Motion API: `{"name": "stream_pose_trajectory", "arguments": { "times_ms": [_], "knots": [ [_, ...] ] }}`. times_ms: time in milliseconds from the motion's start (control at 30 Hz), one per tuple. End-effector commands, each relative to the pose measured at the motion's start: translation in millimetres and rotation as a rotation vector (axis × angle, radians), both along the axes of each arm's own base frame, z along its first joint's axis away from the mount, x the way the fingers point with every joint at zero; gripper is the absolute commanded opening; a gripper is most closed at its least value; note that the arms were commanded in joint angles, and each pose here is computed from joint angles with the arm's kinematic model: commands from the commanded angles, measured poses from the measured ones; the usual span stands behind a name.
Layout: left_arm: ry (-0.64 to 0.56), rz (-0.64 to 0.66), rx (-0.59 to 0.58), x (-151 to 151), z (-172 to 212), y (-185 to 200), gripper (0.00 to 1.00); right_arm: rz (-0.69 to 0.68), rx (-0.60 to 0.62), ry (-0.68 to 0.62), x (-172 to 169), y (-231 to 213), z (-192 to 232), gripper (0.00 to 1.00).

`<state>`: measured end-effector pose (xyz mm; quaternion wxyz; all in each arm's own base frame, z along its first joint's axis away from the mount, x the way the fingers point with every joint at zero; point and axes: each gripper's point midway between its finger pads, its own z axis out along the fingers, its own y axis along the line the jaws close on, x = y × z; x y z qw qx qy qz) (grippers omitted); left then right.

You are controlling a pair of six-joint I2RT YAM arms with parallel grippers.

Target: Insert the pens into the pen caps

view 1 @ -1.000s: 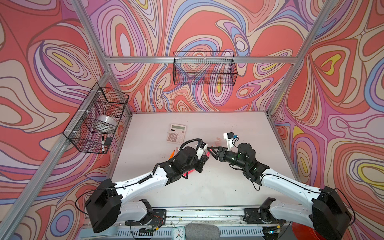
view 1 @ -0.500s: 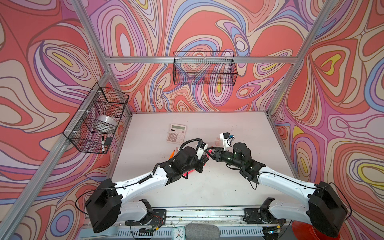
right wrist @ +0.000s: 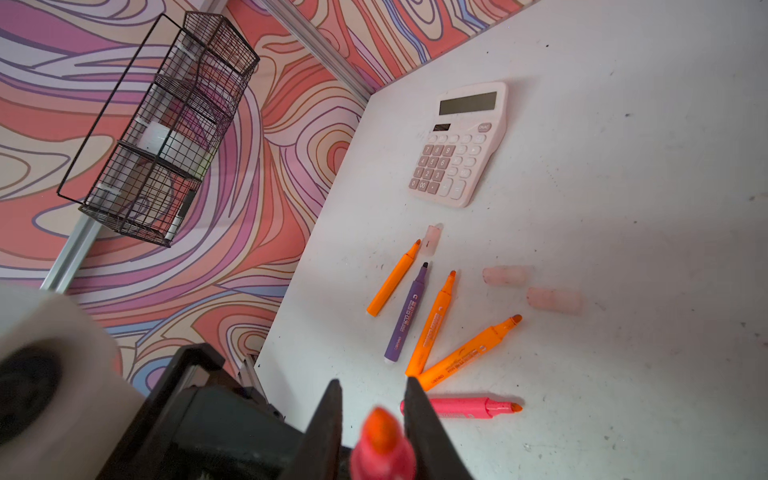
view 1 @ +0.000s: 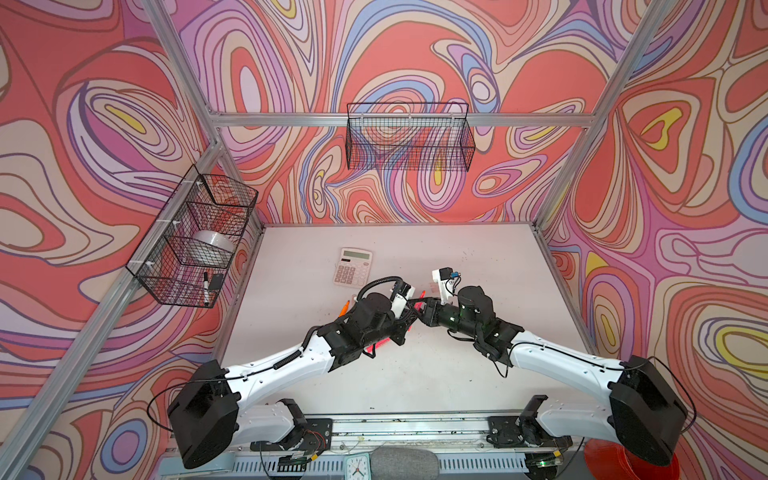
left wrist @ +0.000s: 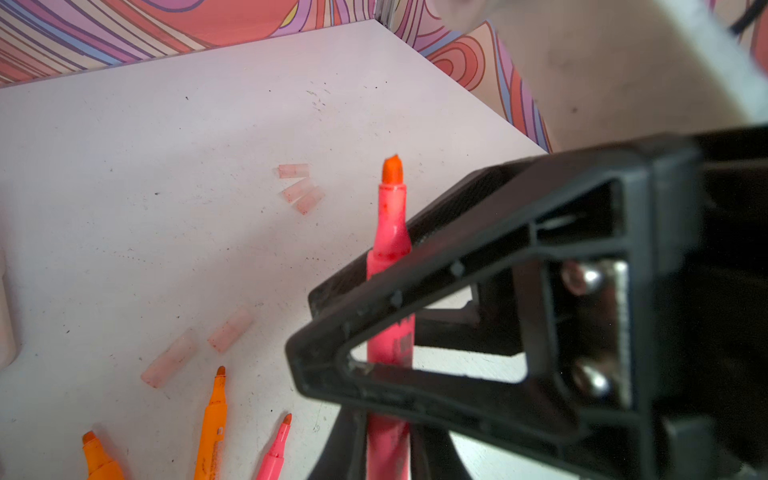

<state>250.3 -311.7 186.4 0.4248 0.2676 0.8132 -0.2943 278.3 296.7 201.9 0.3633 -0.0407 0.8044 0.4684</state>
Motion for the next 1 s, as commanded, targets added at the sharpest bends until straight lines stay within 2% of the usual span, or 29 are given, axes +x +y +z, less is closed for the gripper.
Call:
{"name": "stream_pose_trajectory", "arguments": {
  "times_ms": [0,67,100,167,200,233,367,467,500,533,633,667,767,867,967],
  "knots": [
    [-0.016,0.002,-0.031,0.9,10.1,-1.0,0.0,0.007,-0.002,-0.029,0.9,5.9,9.6,0.18],
    [-0.015,0.005,-0.031,1.2,9.6,-1.1,0.06,0.01,-0.002,-0.035,-0.3,6.8,11.8,0.13],
    [-0.015,0.012,-0.028,2.1,8.8,0.1,0.13,0.014,-0.004,-0.04,-1.1,7.9,12.7,0.11],
    [-0.017,0.058,-0.021,6.9,7.0,5.9,0.43,0.018,-0.008,-0.051,-3.3,9.6,15.2,0.09],
    [-0.017,0.112,-0.017,12.6,5.9,12.5,0.52,0.022,-0.011,-0.057,-4.8,10.8,16.0,0.09],
    [-0.013,0.162,-0.012,17.2,4.8,18.8,0.57,0.025,-0.015,-0.064,-6.1,11.9,16.9,0.08],
    [-0.038,0.249,-0.049,25.1,5.4,30.1,0.59,0.036,-0.025,-0.084,-9.5,16.8,19.4,0.07],
    [-0.106,0.22,-0.133,20.8,2.3,29.4,0.59,0.05,-0.036,-0.087,-12.2,22.5,17.6,0.06],
    [-0.108,0.199,-0.152,16.0,2.2,29.0,0.62,0.056,-0.037,-0.088,-13.0,24.6,17.7,0.06],
    [-0.097,0.159,-0.144,9.3,1.4,27.2,0.7,0.061,-0.04,-0.086,-13.8,26.6,16.3,0.06],
    [-0.11,0.08,-0.157,-2.5,9.2,21.8,0.77,0.083,-0.041,-0.086,-16.9,33.6,14.1,0.05],
    [-0.113,0.069,-0.16,-4.3,10.2,21.1,0.77,0.09,-0.037,-0.087,-17.9,35.8,14.7,0.05],
    [-0.114,0.046,-0.165,-7.1,11.6,18.7,0.65,0.109,-0.036,-0.085,-21.1,41.5,12.4,0.04],
    [-0.113,0.025,-0.167,-9.1,12.5,16.0,0.6,0.119,-0.038,-0.085,-23.5,45.8,11.3,0.04],
    [-0.116,0.004,-0.175,-12.2,14.4,13.9,0.48,0.133,-0.032,-0.09,-26.5,49.4,12.0,0.04]
  ]
}}
